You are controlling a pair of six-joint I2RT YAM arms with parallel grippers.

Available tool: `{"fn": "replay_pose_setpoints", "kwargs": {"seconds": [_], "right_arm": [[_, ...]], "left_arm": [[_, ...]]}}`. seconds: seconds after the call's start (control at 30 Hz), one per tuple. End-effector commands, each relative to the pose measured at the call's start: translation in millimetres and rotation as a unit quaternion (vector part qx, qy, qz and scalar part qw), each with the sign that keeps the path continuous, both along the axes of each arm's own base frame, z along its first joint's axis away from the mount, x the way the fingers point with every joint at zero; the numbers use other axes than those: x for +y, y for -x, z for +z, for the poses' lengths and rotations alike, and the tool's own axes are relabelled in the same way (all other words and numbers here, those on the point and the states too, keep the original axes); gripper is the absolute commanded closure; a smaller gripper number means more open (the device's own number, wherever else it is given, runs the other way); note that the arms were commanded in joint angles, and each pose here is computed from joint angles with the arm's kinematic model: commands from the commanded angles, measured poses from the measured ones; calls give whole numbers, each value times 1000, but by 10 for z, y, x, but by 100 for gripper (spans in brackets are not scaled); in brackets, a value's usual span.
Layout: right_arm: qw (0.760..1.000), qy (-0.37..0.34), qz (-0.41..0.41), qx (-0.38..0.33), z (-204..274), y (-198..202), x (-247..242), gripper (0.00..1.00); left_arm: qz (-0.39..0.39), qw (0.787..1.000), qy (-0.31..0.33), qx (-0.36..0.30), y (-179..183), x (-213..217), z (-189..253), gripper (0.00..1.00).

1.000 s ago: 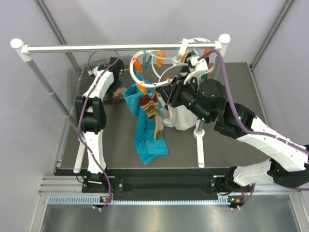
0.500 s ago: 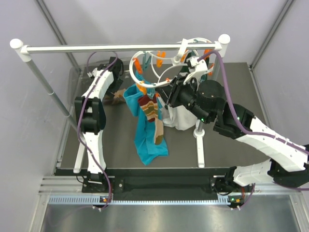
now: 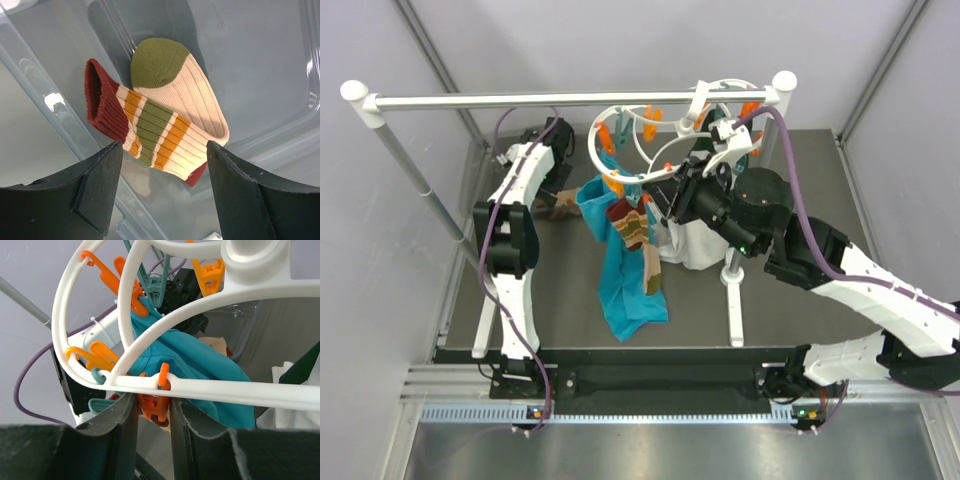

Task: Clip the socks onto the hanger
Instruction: Pick up the sock from the bin.

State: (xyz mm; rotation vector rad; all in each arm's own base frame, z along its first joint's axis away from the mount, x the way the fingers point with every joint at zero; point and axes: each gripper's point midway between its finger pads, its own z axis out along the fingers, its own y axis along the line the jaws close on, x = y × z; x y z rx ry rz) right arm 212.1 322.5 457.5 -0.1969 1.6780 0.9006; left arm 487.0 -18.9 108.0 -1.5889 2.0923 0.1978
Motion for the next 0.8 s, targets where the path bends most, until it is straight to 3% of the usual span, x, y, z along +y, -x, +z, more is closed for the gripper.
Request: {"fn": "replay_pose_setpoints", "kwargs": {"seconds": [0.0, 0.57, 0.77], "right_arm": [[998, 43, 20, 28, -334, 78, 60, 100], [998, 51, 16, 30, -429, 42, 107, 100], [998, 55, 16, 32, -476, 22, 150, 100]], "left_arm": [[25, 999, -1, 41, 218, 86, -68, 27], [21, 995, -28, 89, 202, 165, -646, 34], [1, 995, -15, 94, 205, 102, -873, 54]]}}
